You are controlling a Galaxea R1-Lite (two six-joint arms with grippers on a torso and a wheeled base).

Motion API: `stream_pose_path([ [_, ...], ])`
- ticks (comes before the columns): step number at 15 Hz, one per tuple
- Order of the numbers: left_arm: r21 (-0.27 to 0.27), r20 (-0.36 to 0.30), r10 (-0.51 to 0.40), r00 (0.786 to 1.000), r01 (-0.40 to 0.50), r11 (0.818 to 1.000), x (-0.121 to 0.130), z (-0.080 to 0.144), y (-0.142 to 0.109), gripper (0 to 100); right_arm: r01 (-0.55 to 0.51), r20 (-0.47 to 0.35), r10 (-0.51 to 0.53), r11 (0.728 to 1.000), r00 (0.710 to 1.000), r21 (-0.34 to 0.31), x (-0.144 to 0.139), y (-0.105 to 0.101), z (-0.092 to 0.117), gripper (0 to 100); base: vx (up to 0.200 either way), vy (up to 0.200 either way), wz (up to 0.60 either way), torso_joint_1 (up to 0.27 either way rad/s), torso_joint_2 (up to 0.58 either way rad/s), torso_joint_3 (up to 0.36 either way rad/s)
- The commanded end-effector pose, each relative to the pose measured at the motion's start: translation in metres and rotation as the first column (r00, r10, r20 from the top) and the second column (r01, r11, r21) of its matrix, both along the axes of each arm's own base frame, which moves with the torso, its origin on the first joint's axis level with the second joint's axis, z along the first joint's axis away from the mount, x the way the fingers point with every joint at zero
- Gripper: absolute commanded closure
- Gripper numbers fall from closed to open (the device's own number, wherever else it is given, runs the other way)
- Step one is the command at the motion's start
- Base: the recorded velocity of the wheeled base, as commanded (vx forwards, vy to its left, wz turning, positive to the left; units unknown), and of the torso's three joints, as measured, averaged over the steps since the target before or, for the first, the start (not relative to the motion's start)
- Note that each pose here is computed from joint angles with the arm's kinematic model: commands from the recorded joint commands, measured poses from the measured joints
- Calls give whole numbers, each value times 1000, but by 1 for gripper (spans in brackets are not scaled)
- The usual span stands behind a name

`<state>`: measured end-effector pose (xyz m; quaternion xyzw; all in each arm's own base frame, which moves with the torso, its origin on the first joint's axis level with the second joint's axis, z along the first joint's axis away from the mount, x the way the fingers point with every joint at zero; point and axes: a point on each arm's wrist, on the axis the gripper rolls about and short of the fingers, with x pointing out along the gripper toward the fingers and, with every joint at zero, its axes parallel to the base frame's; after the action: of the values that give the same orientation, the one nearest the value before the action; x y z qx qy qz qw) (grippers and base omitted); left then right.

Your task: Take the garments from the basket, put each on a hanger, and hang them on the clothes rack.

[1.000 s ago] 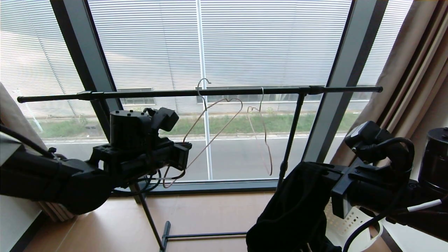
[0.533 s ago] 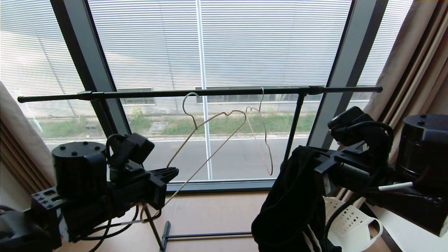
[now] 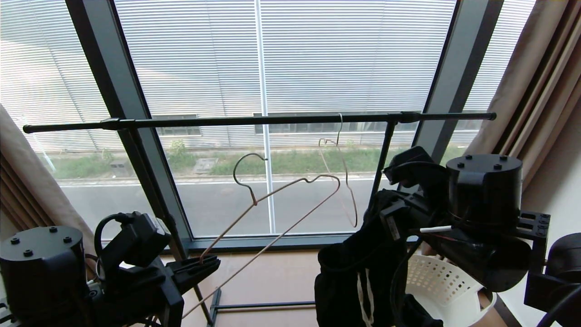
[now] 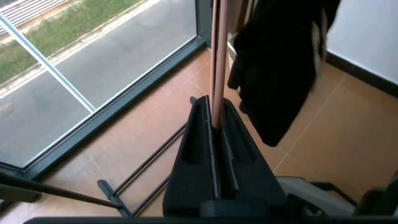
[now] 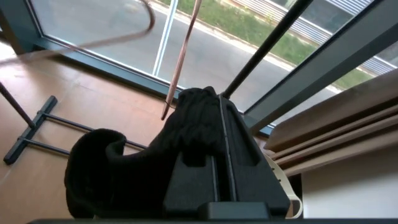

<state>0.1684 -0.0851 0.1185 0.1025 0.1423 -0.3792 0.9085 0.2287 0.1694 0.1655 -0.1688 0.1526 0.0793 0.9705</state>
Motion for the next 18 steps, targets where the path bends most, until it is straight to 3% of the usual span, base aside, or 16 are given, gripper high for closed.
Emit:
stream_pose_path([
  [1, 6, 3, -33, 999, 33, 999, -3, -1, 1, 100, 5, -6, -5, 1000, 1000, -8, 4, 3, -3, 100, 0, 0, 0, 0, 0, 0],
  [8, 16, -8, -60, 998, 60, 998, -5, -5, 0, 100, 100, 16, -100, 995, 995, 5, 24, -7, 1, 100, 0, 0, 0, 0, 0, 0],
  [18, 48, -9, -148, 989, 148, 988, -17, -11, -9, 100, 154, 8, -154, 988, 988, 18, 40, -14, -3, 100, 0, 0, 0, 0, 0, 0],
])
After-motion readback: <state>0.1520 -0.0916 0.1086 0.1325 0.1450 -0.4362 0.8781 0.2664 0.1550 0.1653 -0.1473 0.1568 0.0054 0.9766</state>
